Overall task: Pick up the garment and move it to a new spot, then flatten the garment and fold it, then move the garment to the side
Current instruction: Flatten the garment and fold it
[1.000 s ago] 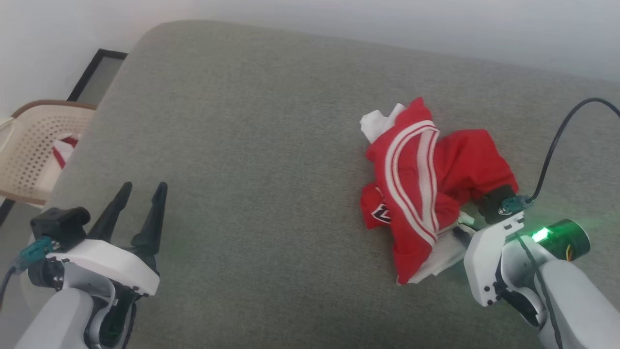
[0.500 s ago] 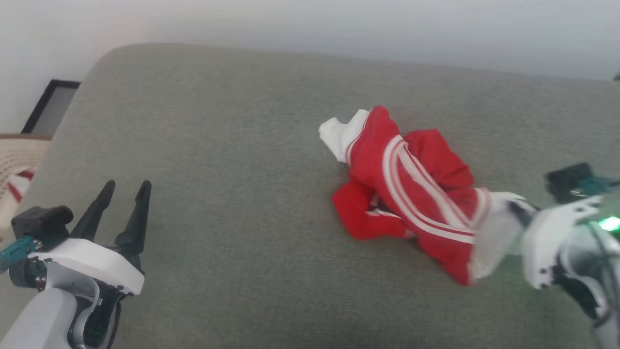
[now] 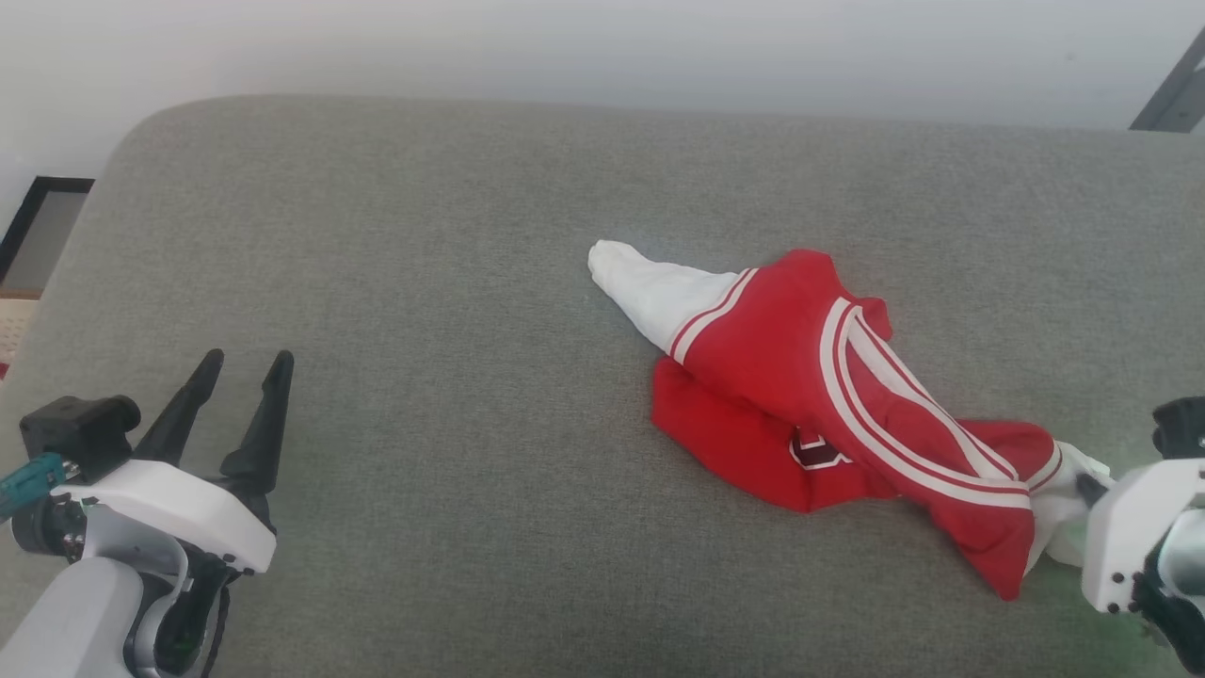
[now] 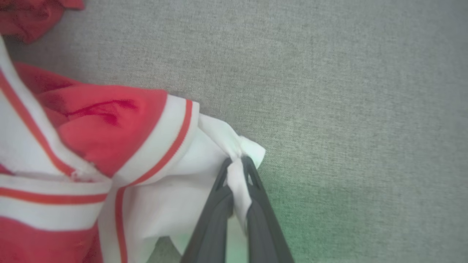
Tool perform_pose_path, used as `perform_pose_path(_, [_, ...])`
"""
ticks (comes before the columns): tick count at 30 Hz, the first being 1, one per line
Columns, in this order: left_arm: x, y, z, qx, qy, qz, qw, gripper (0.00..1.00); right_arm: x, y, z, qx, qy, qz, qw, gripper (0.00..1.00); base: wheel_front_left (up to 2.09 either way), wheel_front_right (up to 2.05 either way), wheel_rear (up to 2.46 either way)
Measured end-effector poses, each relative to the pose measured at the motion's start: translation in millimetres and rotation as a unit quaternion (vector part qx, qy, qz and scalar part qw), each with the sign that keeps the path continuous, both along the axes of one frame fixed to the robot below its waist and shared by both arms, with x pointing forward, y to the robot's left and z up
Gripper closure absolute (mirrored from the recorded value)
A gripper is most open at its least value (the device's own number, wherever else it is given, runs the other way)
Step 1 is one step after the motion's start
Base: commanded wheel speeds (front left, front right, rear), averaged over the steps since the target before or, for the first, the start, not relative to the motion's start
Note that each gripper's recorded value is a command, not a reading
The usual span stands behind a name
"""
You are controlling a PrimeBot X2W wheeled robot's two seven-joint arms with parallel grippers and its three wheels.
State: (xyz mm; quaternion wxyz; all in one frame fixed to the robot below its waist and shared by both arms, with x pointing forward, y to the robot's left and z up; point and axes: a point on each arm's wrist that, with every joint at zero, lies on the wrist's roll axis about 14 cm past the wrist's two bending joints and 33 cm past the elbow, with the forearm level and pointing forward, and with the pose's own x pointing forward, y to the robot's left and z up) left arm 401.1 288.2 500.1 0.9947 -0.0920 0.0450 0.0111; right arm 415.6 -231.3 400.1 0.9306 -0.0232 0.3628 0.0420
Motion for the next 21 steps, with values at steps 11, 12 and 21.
perform_pose_path(11, [19.3,-27.0,10.1,0.014,0.013,-0.065,0.998,0.0,12.8,1.5,14.4,0.019,-0.036,-0.007,0.999,0.0,0.0,0.0,0.0])
perform_pose_path(12, [23.3,-31.3,14.0,0.017,0.013,-0.075,0.997,0.0,13.8,-1.4,20.2,0.017,-0.049,-0.009,0.999,0.0,0.0,0.0,0.0])
perform_pose_path(21, [63.6,-91.1,41.5,0.049,0.03,-0.186,0.981,0.0,13.3,-17.9,86.7,0.019,-0.216,-0.039,0.975,0.0,0.0,0.0,0.0])
